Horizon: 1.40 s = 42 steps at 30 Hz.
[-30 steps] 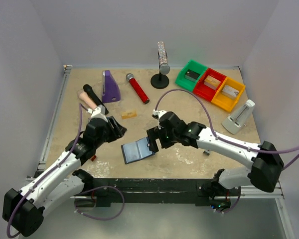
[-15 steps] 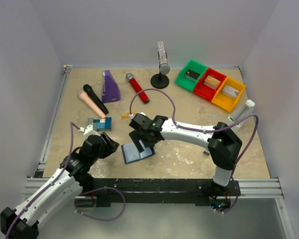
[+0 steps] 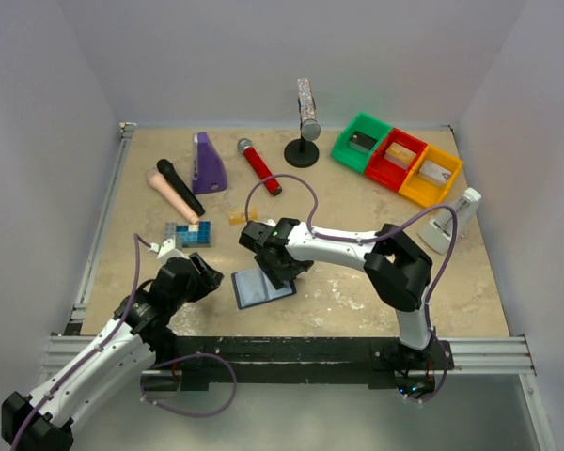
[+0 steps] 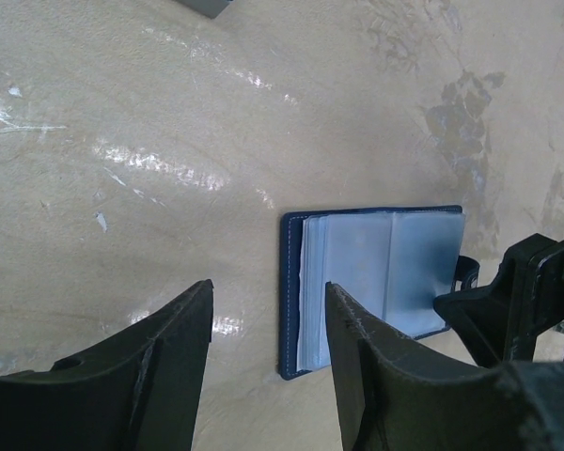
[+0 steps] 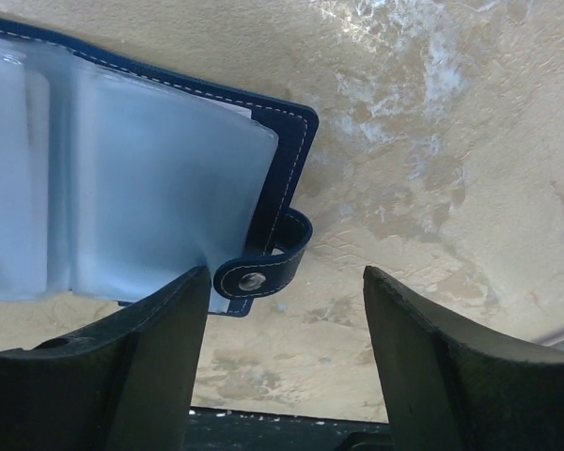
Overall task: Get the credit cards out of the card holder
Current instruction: Move the card holder to the center of the board.
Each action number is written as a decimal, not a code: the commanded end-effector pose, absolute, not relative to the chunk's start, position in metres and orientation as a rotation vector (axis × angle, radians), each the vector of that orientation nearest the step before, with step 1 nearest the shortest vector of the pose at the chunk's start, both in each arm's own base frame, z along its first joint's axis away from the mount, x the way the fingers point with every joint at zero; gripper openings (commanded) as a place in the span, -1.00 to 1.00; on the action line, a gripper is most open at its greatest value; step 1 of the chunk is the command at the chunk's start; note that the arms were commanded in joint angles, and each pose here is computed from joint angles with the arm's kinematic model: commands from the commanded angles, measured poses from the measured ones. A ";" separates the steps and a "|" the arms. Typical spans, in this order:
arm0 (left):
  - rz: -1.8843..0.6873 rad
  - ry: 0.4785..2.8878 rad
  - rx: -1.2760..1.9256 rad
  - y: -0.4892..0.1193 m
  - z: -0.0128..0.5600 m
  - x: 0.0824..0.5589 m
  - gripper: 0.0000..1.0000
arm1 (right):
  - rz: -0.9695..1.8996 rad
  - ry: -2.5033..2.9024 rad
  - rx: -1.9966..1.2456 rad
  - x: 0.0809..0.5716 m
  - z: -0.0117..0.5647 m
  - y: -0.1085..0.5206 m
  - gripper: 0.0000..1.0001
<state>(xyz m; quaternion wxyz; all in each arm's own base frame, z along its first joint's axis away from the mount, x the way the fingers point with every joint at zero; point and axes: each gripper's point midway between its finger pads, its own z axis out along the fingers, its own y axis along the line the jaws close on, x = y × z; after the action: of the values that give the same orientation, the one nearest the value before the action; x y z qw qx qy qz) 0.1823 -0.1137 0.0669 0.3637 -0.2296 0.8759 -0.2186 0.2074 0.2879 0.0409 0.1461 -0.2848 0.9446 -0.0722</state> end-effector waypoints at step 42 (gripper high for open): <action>-0.571 2.256 -0.568 -0.118 0.055 0.186 0.05 | -0.122 2.645 -0.790 0.241 0.061 0.290 -0.10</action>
<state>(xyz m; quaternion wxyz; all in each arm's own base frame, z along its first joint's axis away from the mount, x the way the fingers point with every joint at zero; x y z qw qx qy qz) 0.1832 -0.1140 0.0536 0.3581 -0.2289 0.8802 -0.2111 0.2302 0.2811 0.0521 0.1784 -0.2821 0.9410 -0.0555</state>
